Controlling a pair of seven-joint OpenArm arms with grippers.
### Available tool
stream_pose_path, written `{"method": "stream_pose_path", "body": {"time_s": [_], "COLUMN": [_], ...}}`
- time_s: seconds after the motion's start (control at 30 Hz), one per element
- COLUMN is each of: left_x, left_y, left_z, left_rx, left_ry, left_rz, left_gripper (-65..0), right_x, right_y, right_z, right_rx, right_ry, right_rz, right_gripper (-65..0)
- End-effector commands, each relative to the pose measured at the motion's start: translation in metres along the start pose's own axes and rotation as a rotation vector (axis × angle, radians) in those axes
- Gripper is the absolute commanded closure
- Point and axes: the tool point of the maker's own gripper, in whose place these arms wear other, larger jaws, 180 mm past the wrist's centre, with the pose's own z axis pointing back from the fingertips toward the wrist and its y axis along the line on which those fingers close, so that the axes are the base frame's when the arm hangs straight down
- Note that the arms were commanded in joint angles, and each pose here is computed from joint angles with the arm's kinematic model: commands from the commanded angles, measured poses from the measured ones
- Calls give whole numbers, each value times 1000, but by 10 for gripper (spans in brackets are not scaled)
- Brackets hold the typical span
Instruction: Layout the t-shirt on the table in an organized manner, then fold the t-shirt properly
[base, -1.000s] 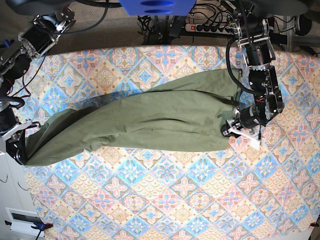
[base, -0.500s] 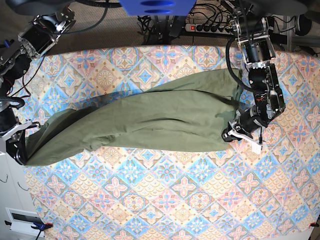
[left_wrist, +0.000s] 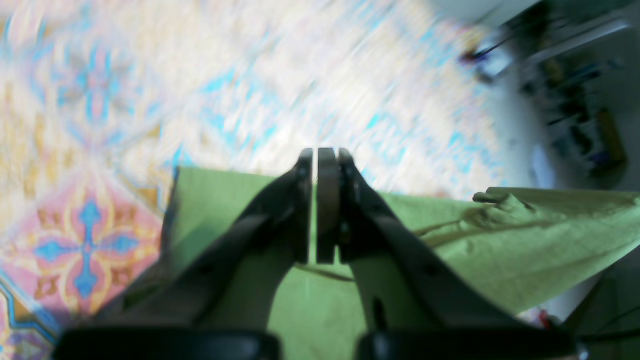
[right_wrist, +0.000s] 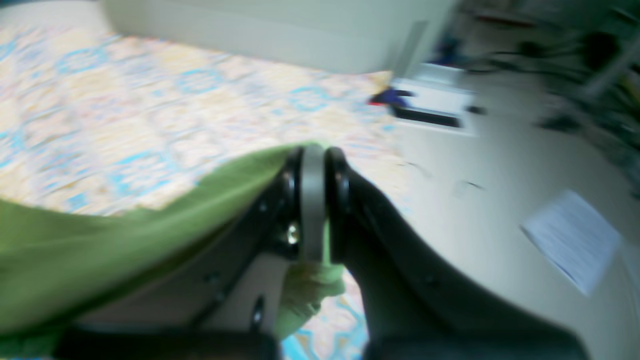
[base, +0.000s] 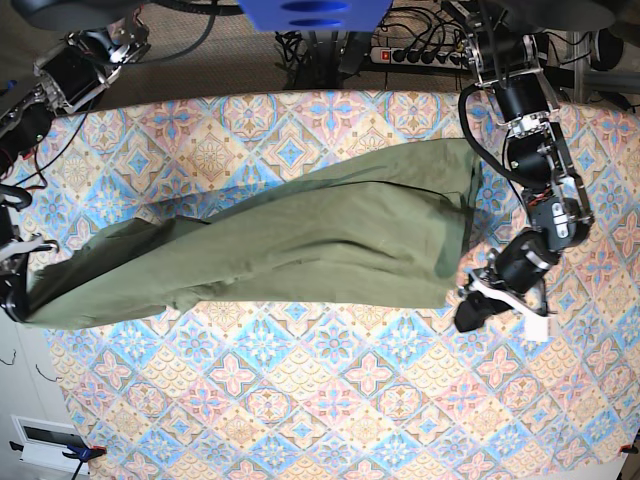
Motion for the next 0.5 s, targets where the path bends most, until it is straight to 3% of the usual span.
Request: {"method": "stream_pose_path", "body": {"time_s": [0.0,0.2,0.33,0.4,0.47], "left_x": [28,75,73,62,40], "left_y": [-2,-10,6,23,39], "left_z": [15,74,80,72,53], "left_rx": [-10,-35,2,23,27], "left_ry": [-96,-277,-248,-212,-137], "left_rz": [-15,-58,-64,-8,64], "left_gripper": [0,0,0,-1,-42], "right_x": [23,41,49,48,47], "right_y": [-8,-36,-44,-43,-41], "right_z": [5,25,31,31,29], "right_rx": [-17,-76,-90,-86,-76], "right_ry": [-72,-133,-145,-142,-138], "right_rz": [20,22,42,41,43], "right_gripper": [-7,-7,-7,-7,-7]}}
